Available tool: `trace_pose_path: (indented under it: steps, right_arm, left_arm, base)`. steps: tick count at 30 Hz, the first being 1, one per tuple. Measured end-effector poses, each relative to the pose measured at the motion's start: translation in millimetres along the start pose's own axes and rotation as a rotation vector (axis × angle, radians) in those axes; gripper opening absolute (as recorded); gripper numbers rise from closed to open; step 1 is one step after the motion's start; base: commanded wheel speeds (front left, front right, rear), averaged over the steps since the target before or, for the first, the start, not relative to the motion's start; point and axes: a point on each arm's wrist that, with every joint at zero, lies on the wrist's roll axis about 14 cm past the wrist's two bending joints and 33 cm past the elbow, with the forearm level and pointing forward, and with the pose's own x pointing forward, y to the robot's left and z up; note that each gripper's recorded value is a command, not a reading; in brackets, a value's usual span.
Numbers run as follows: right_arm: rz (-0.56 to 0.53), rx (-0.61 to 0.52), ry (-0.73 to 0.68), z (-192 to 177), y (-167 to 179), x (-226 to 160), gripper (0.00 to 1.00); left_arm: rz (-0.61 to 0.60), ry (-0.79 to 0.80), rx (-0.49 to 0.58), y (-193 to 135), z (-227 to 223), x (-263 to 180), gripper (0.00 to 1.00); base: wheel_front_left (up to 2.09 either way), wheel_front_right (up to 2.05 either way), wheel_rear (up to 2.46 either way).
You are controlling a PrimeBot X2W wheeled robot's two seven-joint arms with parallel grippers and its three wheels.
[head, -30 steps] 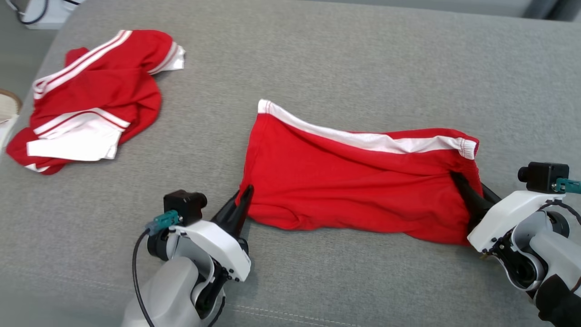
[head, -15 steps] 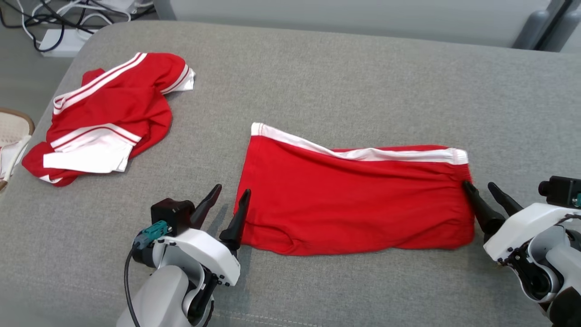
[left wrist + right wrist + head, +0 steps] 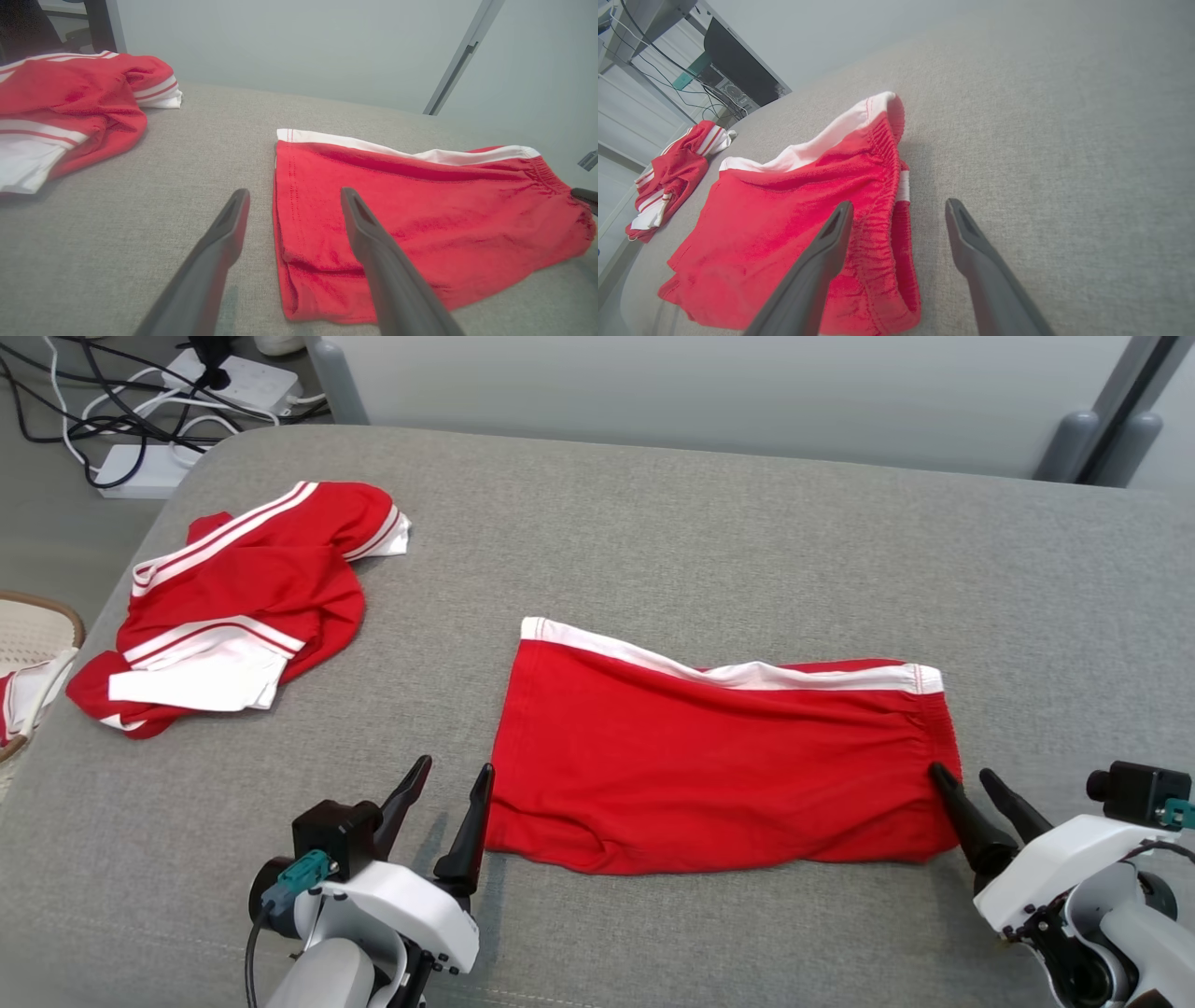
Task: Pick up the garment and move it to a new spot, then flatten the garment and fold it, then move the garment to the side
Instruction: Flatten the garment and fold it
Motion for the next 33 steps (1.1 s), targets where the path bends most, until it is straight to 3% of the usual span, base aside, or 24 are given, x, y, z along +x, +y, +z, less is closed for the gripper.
trace_pose_path:
  steps: [12,19,20,21,23,29,33]
  right_arm:
    - [0.042,-0.012,0.146,-46,19,17,1.00]
    - [0.098,-0.002,0.187,-53,41,33,1.00]
    - [0.105,-0.004,0.194,-54,43,34,0.89]
    - [0.109,-0.009,0.201,-55,45,35,0.44]
    - [0.109,-0.011,0.204,-55,45,37,0.00]
    - [0.074,-0.003,0.193,-51,33,35,0.00]
    - [0.017,-0.028,0.159,-35,6,26,0.00]
  left_arm:
    - [0.075,0.001,0.015,19,-5,-19,1.00]
    - [0.110,0.000,0.011,29,-5,-25,1.00]
    - [0.113,0.001,0.011,30,-6,-25,1.00]
    - [0.114,0.001,0.011,31,-6,-25,1.00]
    - [0.114,0.002,0.011,31,-6,-26,1.00]
    - [0.103,-0.005,0.009,28,-4,-23,1.00]
    - [0.082,-0.008,0.006,22,-4,-19,1.00]
  base:
    - [0.00,0.00,0.00]
    - [0.00,0.00,0.00]
    - [0.00,0.00,0.00]
    - [0.00,0.00,0.00]
    - [0.00,0.00,0.00]
    - [0.00,0.00,0.00]
    - [0.00,0.00,0.00]
